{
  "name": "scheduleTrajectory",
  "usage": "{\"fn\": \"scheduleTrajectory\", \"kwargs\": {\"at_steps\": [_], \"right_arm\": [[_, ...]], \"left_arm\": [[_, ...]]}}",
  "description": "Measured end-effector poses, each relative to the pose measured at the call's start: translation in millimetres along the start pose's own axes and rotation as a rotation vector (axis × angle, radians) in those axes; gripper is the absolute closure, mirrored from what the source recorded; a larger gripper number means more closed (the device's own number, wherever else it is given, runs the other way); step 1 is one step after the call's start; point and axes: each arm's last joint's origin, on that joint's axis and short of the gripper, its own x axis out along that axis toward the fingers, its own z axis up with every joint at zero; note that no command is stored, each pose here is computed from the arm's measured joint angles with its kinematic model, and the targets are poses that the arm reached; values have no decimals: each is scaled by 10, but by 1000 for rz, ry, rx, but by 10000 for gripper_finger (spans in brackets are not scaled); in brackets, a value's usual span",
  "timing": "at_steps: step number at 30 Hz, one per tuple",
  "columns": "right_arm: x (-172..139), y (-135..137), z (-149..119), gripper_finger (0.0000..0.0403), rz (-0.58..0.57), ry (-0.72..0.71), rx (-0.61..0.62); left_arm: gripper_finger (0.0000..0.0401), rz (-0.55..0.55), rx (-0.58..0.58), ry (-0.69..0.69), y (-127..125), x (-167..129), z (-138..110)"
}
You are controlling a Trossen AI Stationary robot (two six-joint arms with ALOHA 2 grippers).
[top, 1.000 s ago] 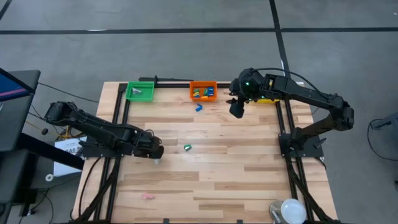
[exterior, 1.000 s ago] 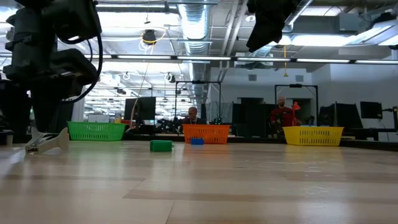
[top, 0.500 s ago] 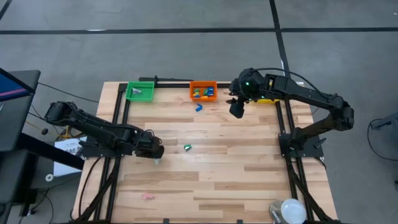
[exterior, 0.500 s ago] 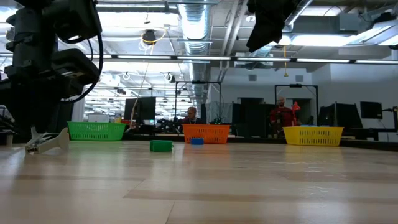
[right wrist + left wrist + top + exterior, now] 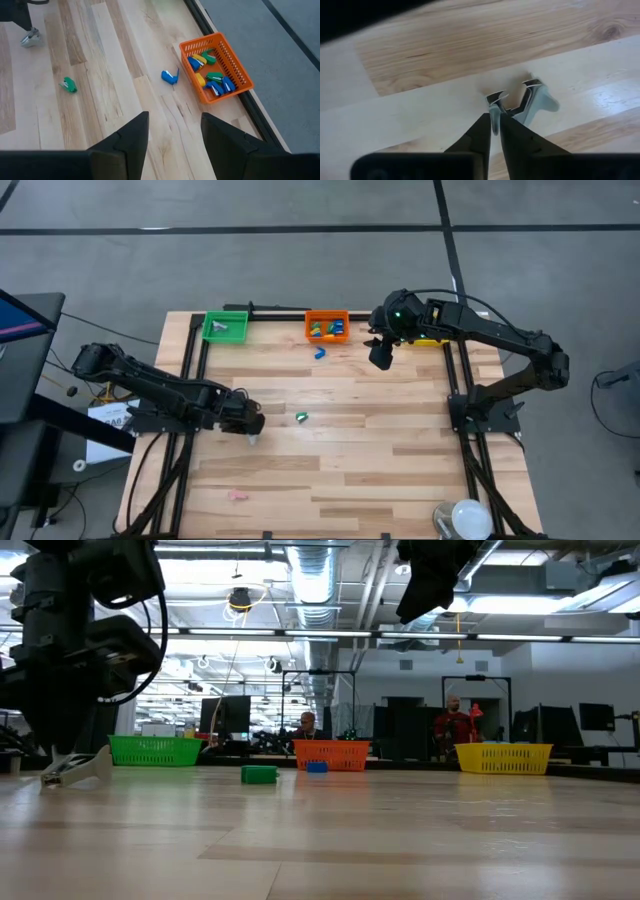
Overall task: Pick and place Stapler, Stapler remover, tape
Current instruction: Put the gray staple remover into the green bin
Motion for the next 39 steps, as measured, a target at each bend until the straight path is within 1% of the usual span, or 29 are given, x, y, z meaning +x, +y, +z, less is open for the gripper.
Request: {"fn": "scheduleTrajectory", "kwargs": {"at_steps": [6,14,18,27,32,35,39], "right_arm": [[0,1,0,230,0,0,0],[0,1,0,230,0,0,0],[0,1,0,230,0,0,0],[0,0,4,230,0,-4,0],[0,0,7,230,0,-7,1],[0,1,9,230,0,-9,1],[0,-1,20,230,-1,-21,3]], "left_arm": [[395,-11,1,0,-11,-1,0],[398,-18,2,1,-17,-1,-1],[398,-43,4,-9,-20,-37,-1],[399,-189,3,-126,6,-274,55],[399,-270,16,-214,29,-413,155],[399,-297,37,-266,46,-476,228],[399,-369,66,-333,18,-563,353]]}}
